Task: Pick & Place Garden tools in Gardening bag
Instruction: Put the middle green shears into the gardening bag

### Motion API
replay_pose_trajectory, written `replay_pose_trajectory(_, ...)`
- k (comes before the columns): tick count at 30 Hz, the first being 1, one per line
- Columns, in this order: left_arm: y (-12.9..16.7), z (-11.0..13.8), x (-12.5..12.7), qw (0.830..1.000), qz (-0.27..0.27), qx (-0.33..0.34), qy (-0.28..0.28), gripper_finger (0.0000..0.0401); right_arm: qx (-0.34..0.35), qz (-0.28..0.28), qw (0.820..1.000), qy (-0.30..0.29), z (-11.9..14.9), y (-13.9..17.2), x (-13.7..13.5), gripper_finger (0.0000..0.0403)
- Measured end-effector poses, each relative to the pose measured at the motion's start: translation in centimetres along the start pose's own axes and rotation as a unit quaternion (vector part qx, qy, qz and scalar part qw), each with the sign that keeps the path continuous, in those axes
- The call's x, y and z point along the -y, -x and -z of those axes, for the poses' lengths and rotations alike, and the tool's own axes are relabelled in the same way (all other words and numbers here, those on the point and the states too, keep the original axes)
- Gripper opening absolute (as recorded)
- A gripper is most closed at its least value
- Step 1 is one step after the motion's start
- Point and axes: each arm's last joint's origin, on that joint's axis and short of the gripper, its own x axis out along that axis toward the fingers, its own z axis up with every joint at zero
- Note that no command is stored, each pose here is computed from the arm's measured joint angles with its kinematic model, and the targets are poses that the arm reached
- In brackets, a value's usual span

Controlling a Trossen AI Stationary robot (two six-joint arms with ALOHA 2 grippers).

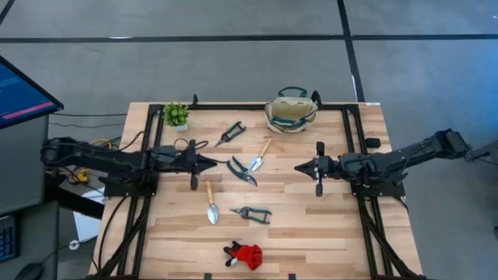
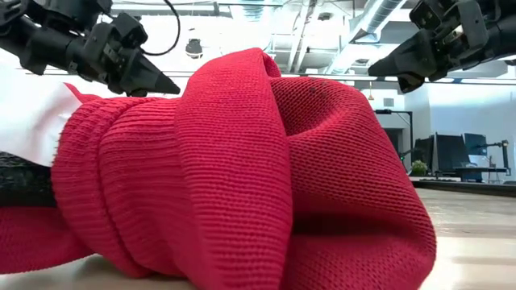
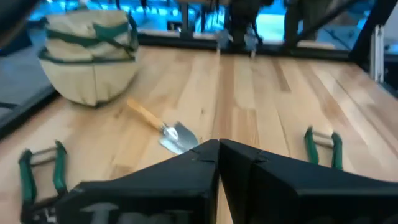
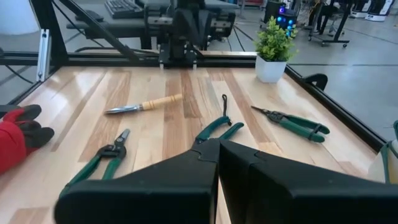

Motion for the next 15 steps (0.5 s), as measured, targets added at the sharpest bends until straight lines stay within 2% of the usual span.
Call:
replay_pose_trajectory(5,-1.0,0.8,0.1,1.000,0.000,-0.025,-0.003,0.0002,0.000,0.000,1.000,0.000,0.0,0.0,0.0,0.0001)
replay_pose_trajectory(11,-1.7,0.3,0.6,0.999,0.025,0.022,-0.002,0.0002,0.000,0.000,1.000,0.000,0.0,0.0,0.0,0.0001)
replay_pose_trajectory(15,-1.9,0.4,0.8,0.998,0.047,0.025,-0.029,0.0002,0.000,0.000,1.000,-0.001,0.0,0.0,0.0,0.0001)
